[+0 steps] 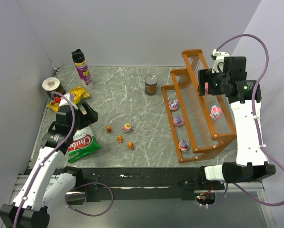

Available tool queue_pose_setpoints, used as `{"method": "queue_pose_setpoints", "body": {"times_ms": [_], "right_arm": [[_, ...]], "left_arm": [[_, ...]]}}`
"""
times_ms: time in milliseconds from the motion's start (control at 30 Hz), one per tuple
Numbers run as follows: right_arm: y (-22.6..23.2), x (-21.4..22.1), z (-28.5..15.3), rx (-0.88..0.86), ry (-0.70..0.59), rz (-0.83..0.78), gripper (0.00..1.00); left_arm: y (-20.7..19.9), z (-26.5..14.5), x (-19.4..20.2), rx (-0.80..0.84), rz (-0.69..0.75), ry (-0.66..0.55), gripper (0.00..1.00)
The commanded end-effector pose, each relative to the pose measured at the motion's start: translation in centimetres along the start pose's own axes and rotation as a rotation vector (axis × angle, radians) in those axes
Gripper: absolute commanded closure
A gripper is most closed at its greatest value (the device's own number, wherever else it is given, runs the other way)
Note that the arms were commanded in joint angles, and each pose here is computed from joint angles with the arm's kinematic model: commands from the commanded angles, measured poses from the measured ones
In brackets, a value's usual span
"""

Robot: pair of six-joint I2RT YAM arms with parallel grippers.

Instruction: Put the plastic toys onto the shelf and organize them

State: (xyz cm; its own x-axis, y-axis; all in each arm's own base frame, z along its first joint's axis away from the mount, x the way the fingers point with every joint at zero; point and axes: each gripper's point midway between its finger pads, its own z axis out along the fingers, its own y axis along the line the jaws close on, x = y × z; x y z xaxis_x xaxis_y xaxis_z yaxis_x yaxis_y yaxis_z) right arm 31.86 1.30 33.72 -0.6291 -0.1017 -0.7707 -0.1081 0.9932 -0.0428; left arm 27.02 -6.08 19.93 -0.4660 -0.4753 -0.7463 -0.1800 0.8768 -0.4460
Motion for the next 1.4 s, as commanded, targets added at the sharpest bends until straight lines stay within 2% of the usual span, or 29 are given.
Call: {"method": "queue_pose_setpoints", "body": {"times_ms": [0,200,400,567,600,667,833,1133,1367], "right_arm": [[1.5,-4.3,-4.2,-0.065,-0.19,0.025,0.08],[6.1,-6.3,-7.0,-0.185,-0.276,-0.045,0.08],[11.7,-6.2,-6.8,-0.262,-0.266,-0.149,0.08],[17.6,-5.5,-6.1,-0.412,-0.304,-0.27,0.08],[20.0,-4.1,-6.0,-0.487,-0.281,-0.327,0.08],[22.0,-3.1,-5.4,-0.529,-0.283,-0.427,0.08],[27.8,2.9,-1.9,-0.651,-0.176,-0.686,0.08],[34.4,10.1,7.3,-0.665,0.02,-0.756,0.13],[36.8,15.1,11.4,-0.695,0.161,-0.825,0.16]], "left_arm": [[-0.9,-0.4,-1.4,0.038,0.006,-0.038,0.04],[-0.8,-0.5,-1.4,0.037,0.003,-0.042,0.04],[-0.8,-0.5,-1.4,0.037,0.001,-0.044,0.04],[-0.7,-0.4,-1.4,0.029,0.002,-0.044,0.04],[-0.7,-0.5,-1.4,0.031,0.003,-0.044,0.04],[-0.6,-0.4,-1.4,0.027,0.0,-0.046,0.04],[-0.5,-0.4,-1.6,0.022,-0.002,-0.048,0.04],[0.9,-1.6,-3.1,-0.05,-0.044,-0.136,0.04],[0.8,-1.8,-3.1,-0.036,-0.04,-0.144,0.04]]}}
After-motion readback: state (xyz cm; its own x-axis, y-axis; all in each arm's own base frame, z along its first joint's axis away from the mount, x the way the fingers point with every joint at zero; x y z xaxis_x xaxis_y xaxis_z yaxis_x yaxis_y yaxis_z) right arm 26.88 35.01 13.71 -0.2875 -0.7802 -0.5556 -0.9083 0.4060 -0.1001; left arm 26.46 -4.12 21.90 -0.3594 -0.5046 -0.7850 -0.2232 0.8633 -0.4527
